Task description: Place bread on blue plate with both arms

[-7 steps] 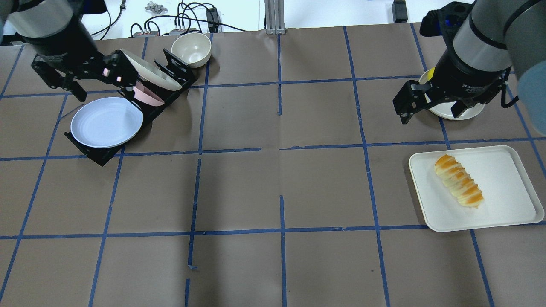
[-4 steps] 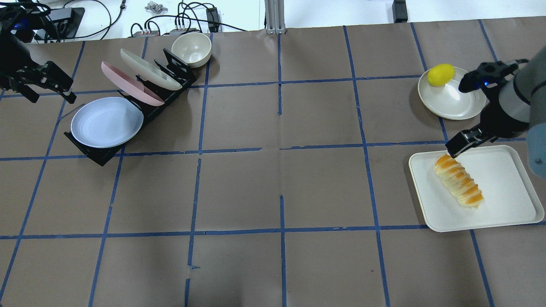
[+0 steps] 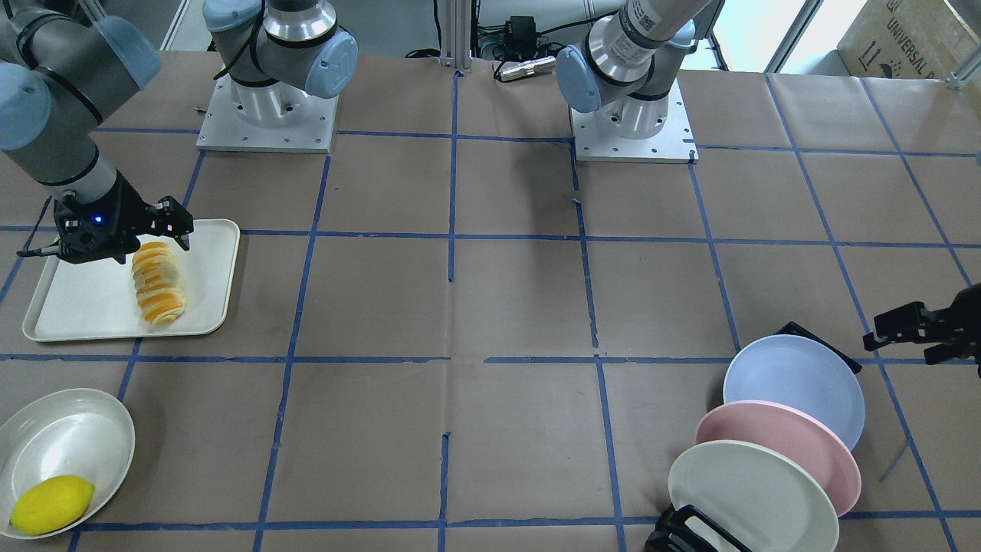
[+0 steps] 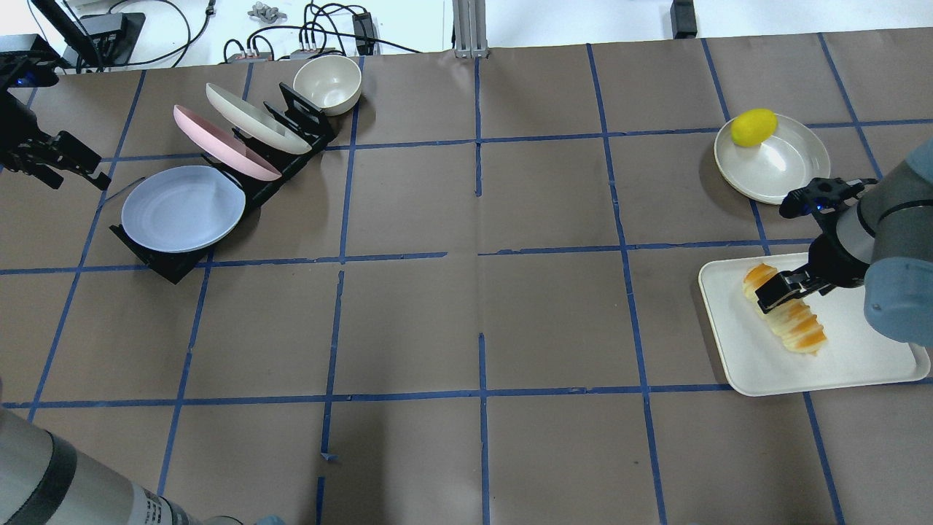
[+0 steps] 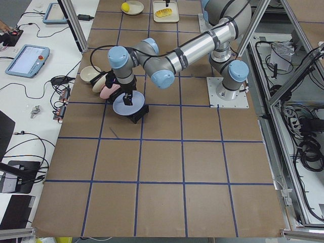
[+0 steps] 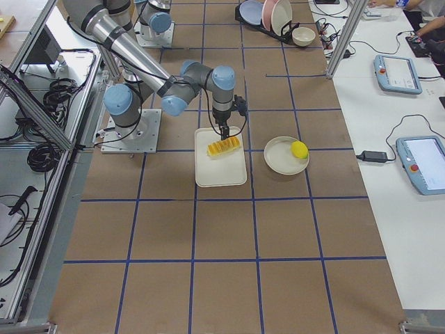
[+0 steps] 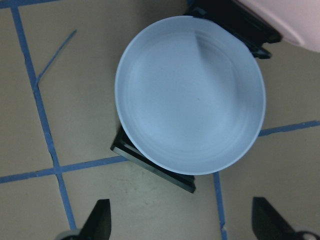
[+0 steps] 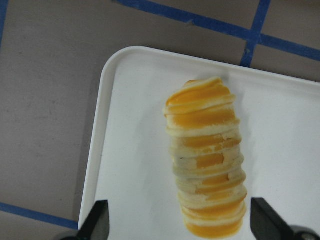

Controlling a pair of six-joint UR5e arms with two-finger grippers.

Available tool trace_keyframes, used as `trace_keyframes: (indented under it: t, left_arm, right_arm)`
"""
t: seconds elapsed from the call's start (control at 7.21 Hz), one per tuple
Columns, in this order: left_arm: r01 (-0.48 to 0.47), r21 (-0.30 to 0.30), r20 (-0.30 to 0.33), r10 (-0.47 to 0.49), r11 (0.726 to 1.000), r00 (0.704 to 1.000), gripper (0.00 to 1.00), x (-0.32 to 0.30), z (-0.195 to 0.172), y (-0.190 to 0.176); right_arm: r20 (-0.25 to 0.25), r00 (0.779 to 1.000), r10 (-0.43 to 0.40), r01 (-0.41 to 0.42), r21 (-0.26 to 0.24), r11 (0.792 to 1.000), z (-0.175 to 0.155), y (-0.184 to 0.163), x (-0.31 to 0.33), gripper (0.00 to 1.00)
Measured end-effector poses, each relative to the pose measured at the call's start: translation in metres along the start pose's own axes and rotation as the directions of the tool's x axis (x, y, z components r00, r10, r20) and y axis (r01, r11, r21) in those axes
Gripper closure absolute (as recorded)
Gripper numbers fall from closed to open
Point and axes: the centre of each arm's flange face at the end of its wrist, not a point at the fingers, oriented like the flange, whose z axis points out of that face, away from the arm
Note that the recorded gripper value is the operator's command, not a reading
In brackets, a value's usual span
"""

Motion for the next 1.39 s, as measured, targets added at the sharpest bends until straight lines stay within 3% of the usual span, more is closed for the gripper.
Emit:
trace_keyframes:
  t: [0.28, 0.69, 0.83, 0.97, 1.11, 1.25, 1.39]
  left_arm:
    - [-0.003, -0.022, -0.036, 0.003, 1.000, 0.999, 0.02, -0.035, 0.048, -0.032]
    - [-0.012, -0.053, -0.066, 0.009, 0.999, 0.998, 0.05, -0.030, 0.079, -0.047]
    - [-0.014, -0.064, -0.076, 0.009, 0.998, 0.997, 0.14, -0.030, 0.088, -0.049]
    - [-0.014, -0.077, -0.089, 0.007, 0.997, 0.996, 0.35, -0.032, 0.099, -0.049]
    - [-0.014, -0.084, -0.101, 0.006, 0.996, 0.995, 0.63, -0.031, 0.105, -0.051]
    - [-0.014, -0.085, -0.114, 0.004, 0.996, 0.993, 0.82, -0.030, 0.108, -0.052]
    - [-0.013, -0.084, -0.127, 0.002, 0.996, 0.992, 0.93, -0.028, 0.108, -0.052]
  right_arm:
    - [-0.005, 1.000, 0.003, -0.003, 0.003, 1.000, 0.020, -0.013, 0.014, 0.03]
    - [0.008, 1.000, 0.003, -0.003, -0.011, 1.000, 0.035, -0.024, 0.024, 0.05]
    - [0.017, 1.000, 0.003, -0.003, -0.019, 1.000, 0.045, -0.025, 0.025, 0.05]
    - [0.025, 1.000, 0.003, -0.002, -0.027, 1.000, 0.053, -0.026, 0.026, 0.09]
    - [0.028, 1.000, 0.002, -0.001, -0.031, 1.000, 0.058, -0.026, 0.026, 0.26]
    - [0.025, 1.000, 0.002, -0.001, -0.033, 0.999, 0.059, -0.027, 0.027, 0.78]
    - [0.013, 1.000, 0.005, -0.004, -0.041, 0.999, 0.059, -0.026, 0.029, 0.95]
